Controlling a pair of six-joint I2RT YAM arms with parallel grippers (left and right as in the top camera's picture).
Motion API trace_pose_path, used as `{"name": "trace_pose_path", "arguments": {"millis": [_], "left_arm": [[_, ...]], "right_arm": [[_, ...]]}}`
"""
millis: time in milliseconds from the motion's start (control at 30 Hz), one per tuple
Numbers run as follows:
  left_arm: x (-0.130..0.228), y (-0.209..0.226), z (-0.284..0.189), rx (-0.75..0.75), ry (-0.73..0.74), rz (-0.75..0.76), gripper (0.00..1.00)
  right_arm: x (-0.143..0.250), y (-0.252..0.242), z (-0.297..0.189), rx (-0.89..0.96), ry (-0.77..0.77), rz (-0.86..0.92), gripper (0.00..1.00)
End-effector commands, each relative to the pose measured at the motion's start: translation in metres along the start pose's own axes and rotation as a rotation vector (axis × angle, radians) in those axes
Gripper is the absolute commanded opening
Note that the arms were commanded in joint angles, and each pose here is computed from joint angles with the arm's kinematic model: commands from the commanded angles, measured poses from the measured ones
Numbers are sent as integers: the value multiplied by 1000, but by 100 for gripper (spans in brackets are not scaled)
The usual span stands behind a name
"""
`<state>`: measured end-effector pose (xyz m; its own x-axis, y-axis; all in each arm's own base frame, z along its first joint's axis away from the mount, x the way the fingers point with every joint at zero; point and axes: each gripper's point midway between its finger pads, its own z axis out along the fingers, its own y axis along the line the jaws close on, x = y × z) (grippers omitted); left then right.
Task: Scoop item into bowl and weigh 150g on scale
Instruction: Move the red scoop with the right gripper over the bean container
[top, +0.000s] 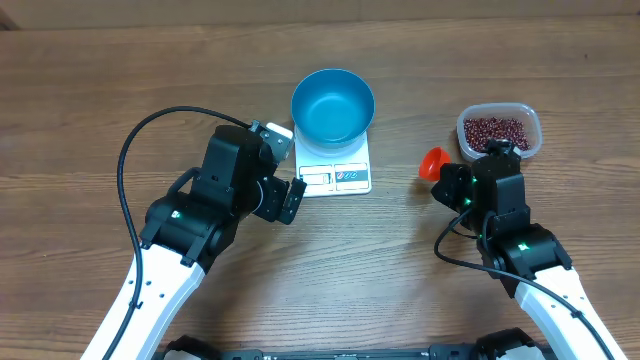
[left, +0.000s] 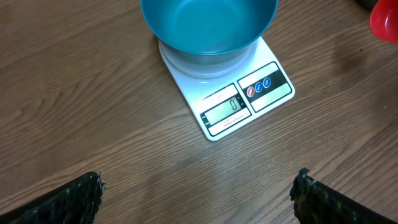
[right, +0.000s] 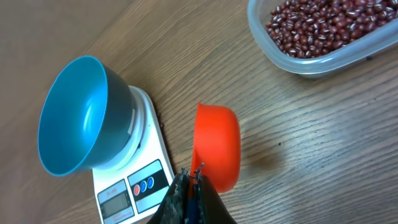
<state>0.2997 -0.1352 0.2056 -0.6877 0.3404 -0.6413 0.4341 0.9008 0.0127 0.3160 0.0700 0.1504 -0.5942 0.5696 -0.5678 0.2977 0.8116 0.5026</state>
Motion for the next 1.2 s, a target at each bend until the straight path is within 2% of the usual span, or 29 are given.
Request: {"name": "trace_pose_path", "arguments": {"millis": [0, 300, 467, 633, 833, 1167], "left_arm": [[4, 2, 6, -12, 19, -10, 100], [4, 2, 6, -12, 21, -10, 100], [4, 2, 6, -12, 21, -10, 99], [4, 2, 6, -12, 21, -10, 100], [4, 2, 6, -12, 21, -10, 100], [4, 2, 6, -12, 21, -10, 100]], "right_arm": [[-15, 20, -9, -56, -19, -70, 4], [-63, 16, -53, 39, -26, -167, 4], [-115, -8, -85, 131, -117, -194, 4], [-151, -37, -89, 218, -199, -269, 4], [-169, -51, -59, 267, -173, -464, 4], [-159, -86, 34, 303, -22, -458, 4]]}}
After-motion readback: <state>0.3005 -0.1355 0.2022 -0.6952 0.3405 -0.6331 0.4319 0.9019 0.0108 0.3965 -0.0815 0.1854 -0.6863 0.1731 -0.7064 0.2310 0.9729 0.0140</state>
